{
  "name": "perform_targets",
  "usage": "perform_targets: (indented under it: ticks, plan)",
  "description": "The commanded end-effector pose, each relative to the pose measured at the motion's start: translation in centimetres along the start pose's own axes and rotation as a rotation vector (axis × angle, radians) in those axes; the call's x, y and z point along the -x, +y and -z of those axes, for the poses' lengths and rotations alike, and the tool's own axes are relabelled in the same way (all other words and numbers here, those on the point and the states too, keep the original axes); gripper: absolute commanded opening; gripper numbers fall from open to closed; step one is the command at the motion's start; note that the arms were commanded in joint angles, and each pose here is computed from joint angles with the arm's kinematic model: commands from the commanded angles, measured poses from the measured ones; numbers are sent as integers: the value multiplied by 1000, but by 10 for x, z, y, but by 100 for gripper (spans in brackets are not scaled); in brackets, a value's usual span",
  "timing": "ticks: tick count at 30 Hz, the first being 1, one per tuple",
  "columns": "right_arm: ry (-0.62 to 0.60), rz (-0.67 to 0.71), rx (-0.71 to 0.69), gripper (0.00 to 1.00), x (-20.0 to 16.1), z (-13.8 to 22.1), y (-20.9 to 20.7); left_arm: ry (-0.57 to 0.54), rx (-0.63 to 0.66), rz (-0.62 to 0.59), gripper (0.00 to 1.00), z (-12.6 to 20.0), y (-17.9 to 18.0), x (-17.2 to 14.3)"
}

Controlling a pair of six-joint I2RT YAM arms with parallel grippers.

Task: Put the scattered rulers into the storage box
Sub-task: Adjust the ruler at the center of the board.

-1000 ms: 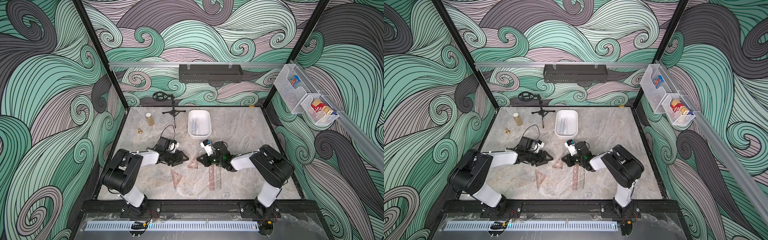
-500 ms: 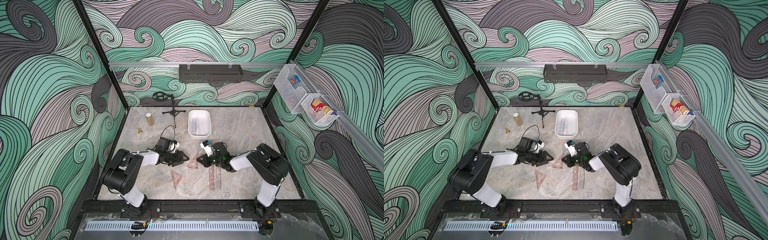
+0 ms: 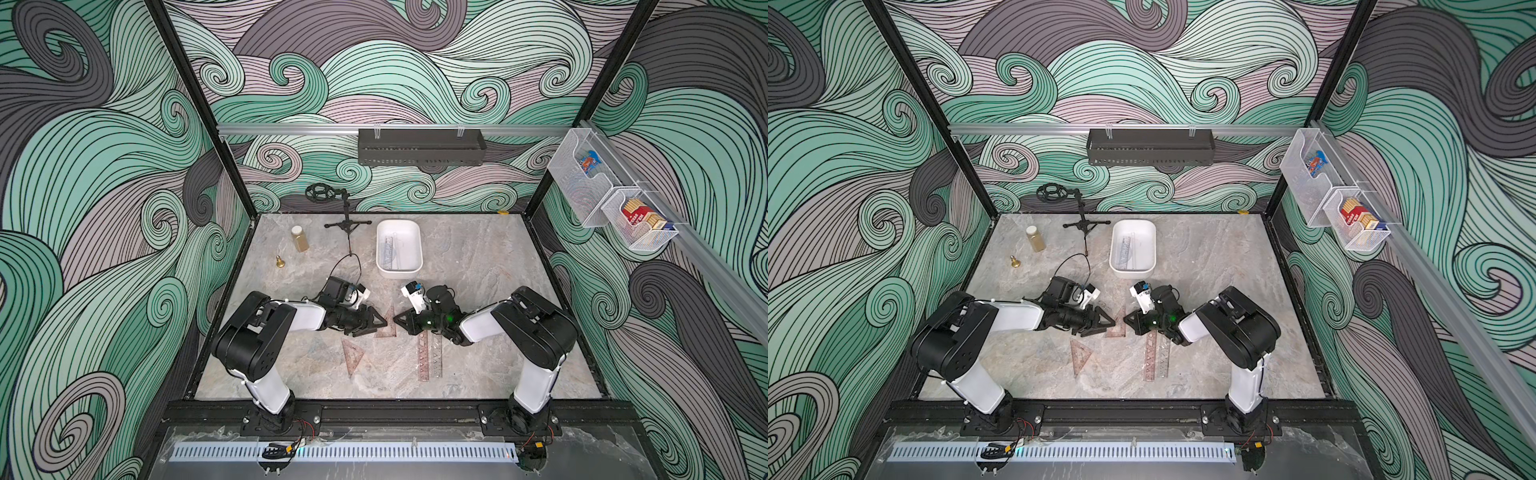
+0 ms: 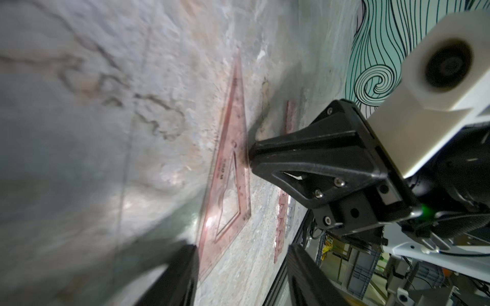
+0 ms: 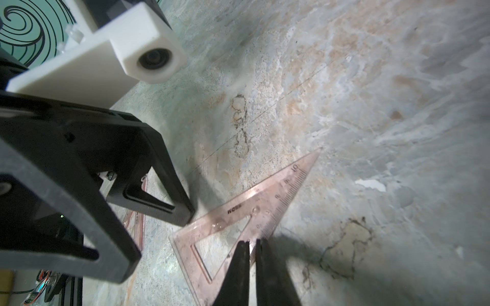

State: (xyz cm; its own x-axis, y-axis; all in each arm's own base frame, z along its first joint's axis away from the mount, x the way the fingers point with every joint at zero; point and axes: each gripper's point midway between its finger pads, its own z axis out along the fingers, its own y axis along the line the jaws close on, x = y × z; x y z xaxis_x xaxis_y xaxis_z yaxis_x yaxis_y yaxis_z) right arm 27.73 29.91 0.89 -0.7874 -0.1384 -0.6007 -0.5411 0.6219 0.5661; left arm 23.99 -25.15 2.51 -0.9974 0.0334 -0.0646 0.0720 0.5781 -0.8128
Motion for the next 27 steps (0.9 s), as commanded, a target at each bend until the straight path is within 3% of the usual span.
perform_targets:
  ticks: [1,6,12,23,27]
  plan:
    - [76,-57,-32,11,-29,0,-13,144,229,206,58,-13,69,-58]
    - [89,-98,-8,10,-40,1,-12,168,232,207,54,-28,70,-53]
    - [86,-122,17,11,-42,8,-5,120,265,211,54,-23,77,-42]
    - [-3,-65,46,13,2,29,16,28,299,182,54,-5,73,-20]
    - [-3,-62,66,13,-3,35,24,17,291,181,54,-2,71,-19]
